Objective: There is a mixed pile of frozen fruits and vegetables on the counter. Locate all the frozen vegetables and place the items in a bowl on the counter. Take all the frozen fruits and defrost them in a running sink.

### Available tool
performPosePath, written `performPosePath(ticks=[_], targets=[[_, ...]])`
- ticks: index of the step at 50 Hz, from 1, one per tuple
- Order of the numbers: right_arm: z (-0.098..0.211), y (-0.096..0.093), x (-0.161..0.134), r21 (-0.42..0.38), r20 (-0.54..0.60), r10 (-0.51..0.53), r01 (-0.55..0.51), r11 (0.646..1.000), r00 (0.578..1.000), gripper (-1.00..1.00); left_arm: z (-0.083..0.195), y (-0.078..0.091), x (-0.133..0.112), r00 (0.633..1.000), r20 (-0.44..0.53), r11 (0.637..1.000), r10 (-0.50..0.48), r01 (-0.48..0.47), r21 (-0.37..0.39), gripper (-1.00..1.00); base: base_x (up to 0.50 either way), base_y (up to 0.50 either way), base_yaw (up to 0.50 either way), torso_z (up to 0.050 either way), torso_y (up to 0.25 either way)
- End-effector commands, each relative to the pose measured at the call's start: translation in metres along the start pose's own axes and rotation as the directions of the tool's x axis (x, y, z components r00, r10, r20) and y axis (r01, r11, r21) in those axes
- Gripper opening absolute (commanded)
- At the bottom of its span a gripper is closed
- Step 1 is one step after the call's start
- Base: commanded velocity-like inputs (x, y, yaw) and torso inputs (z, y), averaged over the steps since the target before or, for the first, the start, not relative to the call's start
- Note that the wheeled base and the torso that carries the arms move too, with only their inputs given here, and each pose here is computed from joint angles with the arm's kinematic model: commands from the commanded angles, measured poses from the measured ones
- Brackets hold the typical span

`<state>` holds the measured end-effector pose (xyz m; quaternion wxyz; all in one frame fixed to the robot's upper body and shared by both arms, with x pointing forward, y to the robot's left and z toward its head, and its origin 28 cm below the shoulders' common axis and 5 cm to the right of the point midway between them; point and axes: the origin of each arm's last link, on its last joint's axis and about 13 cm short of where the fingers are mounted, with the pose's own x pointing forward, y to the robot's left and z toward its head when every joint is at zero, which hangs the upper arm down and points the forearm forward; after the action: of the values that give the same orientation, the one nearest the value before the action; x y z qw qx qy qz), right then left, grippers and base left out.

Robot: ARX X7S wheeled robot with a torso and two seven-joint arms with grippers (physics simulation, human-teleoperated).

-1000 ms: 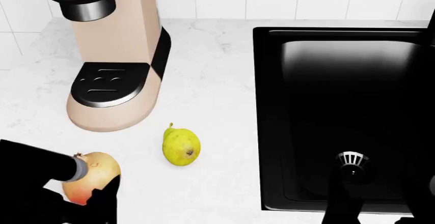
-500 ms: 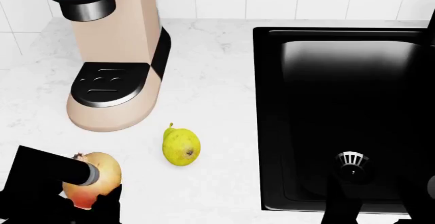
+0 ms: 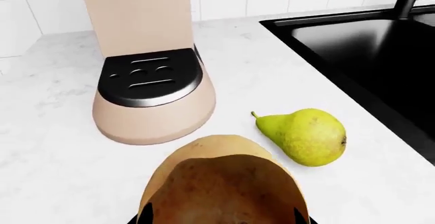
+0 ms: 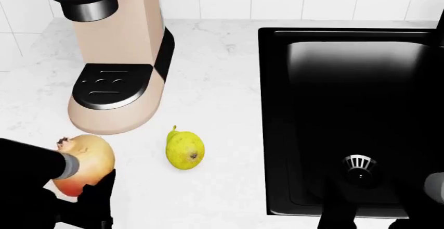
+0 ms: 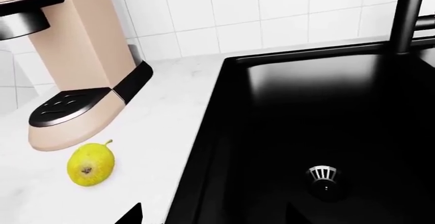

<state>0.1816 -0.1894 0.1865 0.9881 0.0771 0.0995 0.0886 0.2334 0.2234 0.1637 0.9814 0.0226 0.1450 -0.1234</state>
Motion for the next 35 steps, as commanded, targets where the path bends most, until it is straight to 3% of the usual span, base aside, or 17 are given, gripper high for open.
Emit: performPosePath(ticks=[1, 16, 35], targets=[[0.005, 0.005, 0.007, -0.025, -0.018, 0.033, -0.034, 0.999, 0.999, 1.0, 0.026, 0.0, -0.019, 0.996, 0.092, 1.0, 0.004, -0.003, -0.02, -1.0, 0.0, 0.0, 0.0, 0.0, 0.0], [0.028, 0.029, 0.051, -0.113, -0.124, 0.117, -0.131, 0.985, 0.985, 1.0, 0.037, 0.002, -0.034, 0.992, 0.123, 0.999, 0.011, -0.007, -0.033, -1.0, 0.0, 0.0, 0.0, 0.0, 0.001], [0.035, 0.055, 0.105, -0.118, -0.223, 0.194, -0.224, 0.967, 0.955, 1.0, 0.041, 0.002, -0.035, 0.989, 0.143, 0.999, -0.023, 0.027, -0.024, -1.0, 0.0, 0.0, 0.0, 0.0, 0.001]])
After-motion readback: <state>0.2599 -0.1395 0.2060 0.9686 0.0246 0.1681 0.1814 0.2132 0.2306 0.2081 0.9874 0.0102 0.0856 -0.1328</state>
